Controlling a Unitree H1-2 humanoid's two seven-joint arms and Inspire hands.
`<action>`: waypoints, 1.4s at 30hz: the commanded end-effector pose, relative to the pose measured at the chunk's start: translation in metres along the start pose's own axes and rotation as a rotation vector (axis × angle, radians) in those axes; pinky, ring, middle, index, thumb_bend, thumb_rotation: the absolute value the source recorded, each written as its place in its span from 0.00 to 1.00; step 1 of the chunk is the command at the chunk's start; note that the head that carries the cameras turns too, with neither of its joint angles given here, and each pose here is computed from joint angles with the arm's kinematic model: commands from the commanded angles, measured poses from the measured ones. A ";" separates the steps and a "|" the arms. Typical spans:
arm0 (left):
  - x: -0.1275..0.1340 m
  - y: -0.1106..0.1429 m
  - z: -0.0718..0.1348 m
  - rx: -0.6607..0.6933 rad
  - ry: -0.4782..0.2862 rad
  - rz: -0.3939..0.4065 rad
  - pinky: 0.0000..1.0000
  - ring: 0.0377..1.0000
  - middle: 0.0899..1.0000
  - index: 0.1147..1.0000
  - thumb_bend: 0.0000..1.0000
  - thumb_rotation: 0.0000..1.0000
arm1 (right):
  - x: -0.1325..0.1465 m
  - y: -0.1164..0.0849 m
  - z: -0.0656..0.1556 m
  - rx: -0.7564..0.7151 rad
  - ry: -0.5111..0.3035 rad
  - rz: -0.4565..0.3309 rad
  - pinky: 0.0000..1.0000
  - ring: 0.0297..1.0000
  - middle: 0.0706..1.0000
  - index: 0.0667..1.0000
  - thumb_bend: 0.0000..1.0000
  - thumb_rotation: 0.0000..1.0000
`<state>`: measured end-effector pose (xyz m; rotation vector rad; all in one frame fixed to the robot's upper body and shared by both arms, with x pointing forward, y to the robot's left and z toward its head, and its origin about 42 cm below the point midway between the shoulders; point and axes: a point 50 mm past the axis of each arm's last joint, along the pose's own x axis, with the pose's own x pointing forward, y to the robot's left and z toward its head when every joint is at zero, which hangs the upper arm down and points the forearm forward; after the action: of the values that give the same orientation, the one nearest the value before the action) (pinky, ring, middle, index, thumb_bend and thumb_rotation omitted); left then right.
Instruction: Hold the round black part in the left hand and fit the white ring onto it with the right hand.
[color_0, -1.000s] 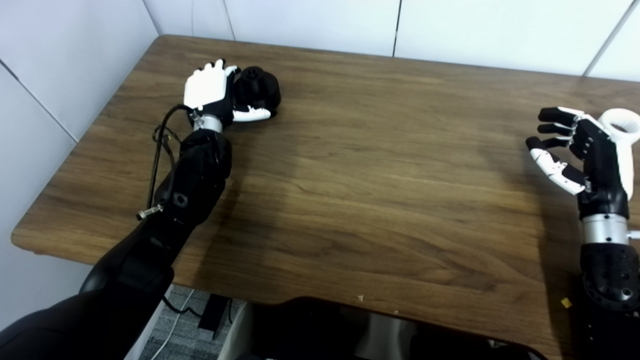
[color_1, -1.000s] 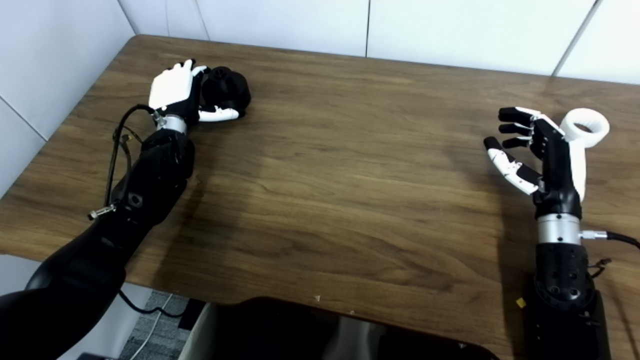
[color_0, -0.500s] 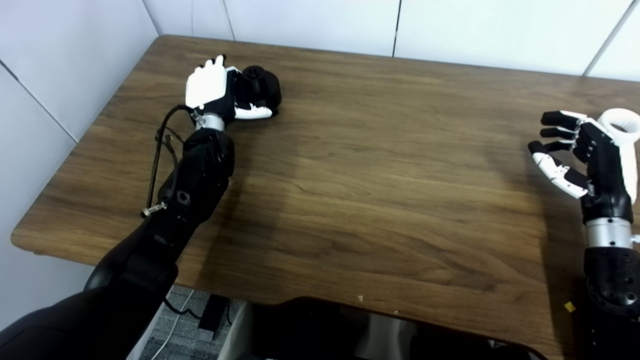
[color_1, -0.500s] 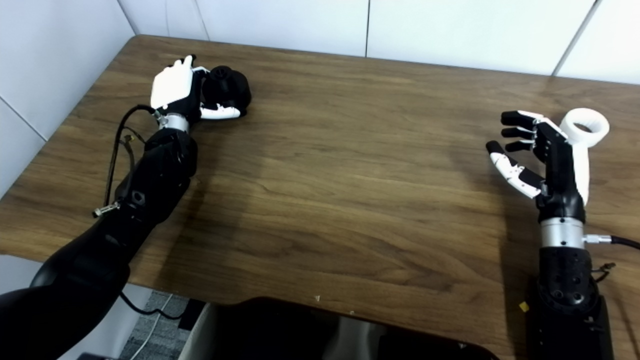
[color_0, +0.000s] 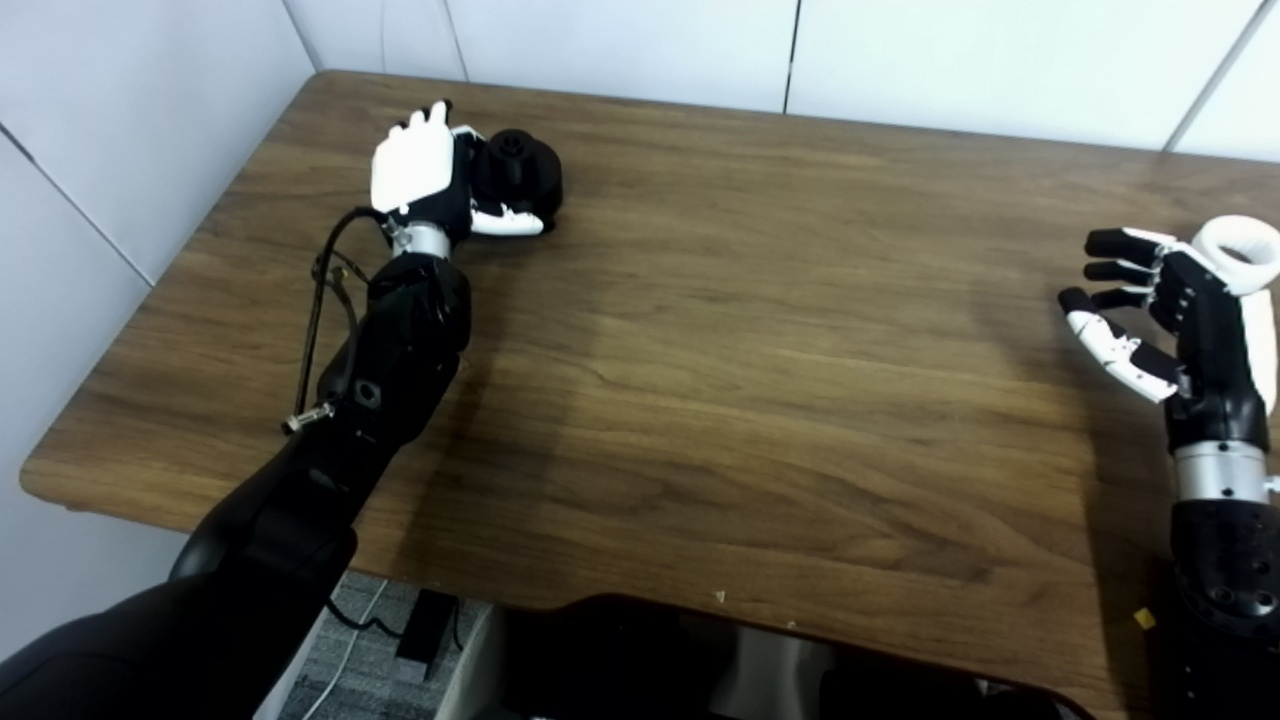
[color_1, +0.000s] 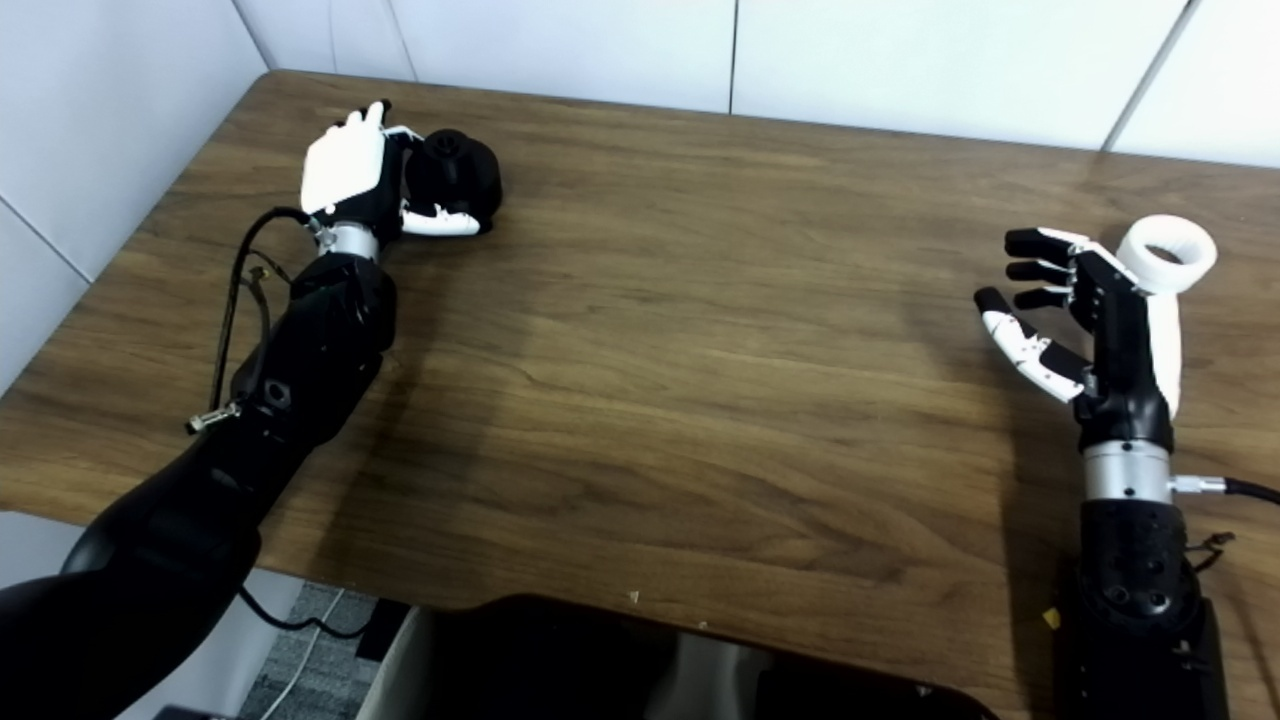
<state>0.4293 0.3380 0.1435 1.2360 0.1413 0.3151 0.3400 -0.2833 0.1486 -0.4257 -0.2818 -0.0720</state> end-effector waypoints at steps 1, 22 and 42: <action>0.000 -0.002 0.003 0.009 -0.018 -0.005 1.00 1.00 1.00 0.58 0.97 0.33 | 0.000 -0.005 0.003 -0.008 -0.031 -0.012 0.58 0.67 0.68 0.65 0.48 0.19; -0.022 -0.039 0.028 -0.057 -0.096 -0.105 1.00 1.00 1.00 0.60 0.97 0.37 | 0.003 -0.009 0.005 -0.010 -0.048 -0.019 0.56 0.66 0.68 0.66 0.48 0.21; -0.045 -0.058 0.048 -0.115 -0.189 -0.183 1.00 1.00 1.00 0.61 0.97 0.38 | 0.006 -0.007 0.009 0.001 -0.048 -0.012 0.55 0.66 0.68 0.67 0.48 0.21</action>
<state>0.4198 0.2967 0.1260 1.1514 0.0569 0.2087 0.3389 -0.2852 0.1484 -0.4266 -0.2800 -0.0706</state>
